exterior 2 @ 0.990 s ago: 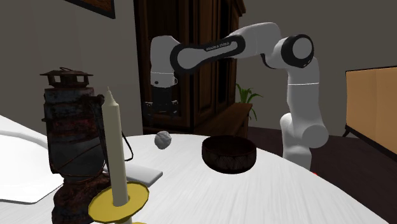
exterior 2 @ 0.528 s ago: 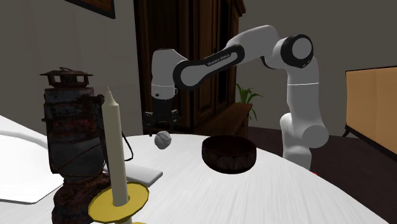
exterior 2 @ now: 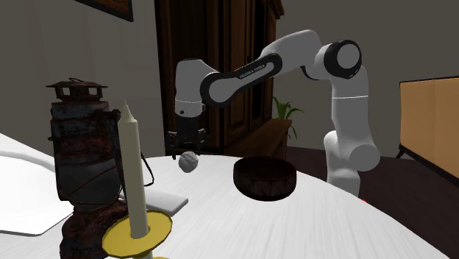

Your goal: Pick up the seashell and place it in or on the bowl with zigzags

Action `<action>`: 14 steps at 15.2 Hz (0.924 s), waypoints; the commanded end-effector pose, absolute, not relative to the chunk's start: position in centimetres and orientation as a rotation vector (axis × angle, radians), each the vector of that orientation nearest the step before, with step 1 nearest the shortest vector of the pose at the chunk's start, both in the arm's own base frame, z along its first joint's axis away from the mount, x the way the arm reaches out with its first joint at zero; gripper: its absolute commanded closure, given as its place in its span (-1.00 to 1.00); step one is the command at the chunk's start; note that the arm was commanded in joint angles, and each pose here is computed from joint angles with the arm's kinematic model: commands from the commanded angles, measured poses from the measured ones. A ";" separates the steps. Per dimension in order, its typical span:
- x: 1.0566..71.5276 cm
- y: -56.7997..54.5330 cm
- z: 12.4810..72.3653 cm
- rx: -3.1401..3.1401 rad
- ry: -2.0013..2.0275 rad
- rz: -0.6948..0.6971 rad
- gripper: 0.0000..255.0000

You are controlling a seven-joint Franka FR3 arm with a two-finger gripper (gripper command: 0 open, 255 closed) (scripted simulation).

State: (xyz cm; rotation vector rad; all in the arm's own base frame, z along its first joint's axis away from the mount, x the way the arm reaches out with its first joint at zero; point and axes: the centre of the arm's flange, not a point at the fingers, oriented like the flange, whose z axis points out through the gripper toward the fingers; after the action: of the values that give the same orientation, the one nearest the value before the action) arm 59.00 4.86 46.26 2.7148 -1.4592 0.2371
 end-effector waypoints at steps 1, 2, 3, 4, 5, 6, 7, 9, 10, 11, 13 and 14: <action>59.0 4.9 46.3 2.715 -1.459 0.237 1.00; 59.0 4.9 46.3 2.715 -1.459 0.237 1.00; 59.0 4.9 46.3 2.715 -1.459 0.237 1.00; 59.0 4.9 46.3 2.715 -1.459 0.237 1.00; 59.0 4.8 46.3 2.715 -1.459 0.237 1.00; 59.0 4.9 46.3 2.715 -1.459 0.237 1.00; 59.0 4.9 46.3 2.715 -1.459 0.237 1.00; 59.0 4.8 46.3 2.715 -1.459 0.237 1.00; 59.0 4.9 46.3 2.715 -1.459 0.237 1.00; 59.0 4.9 46.8 2.715 -1.459 0.237 1.00; 59.0 4.9 47.8 2.715 -1.459 0.237 1.00; 59.0 4.9 48.4 2.715 -1.459 0.237 1.00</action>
State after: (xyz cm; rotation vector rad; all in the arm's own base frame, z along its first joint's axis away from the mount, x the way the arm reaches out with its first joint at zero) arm 58.95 4.88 47.86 2.7147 -1.4602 0.2388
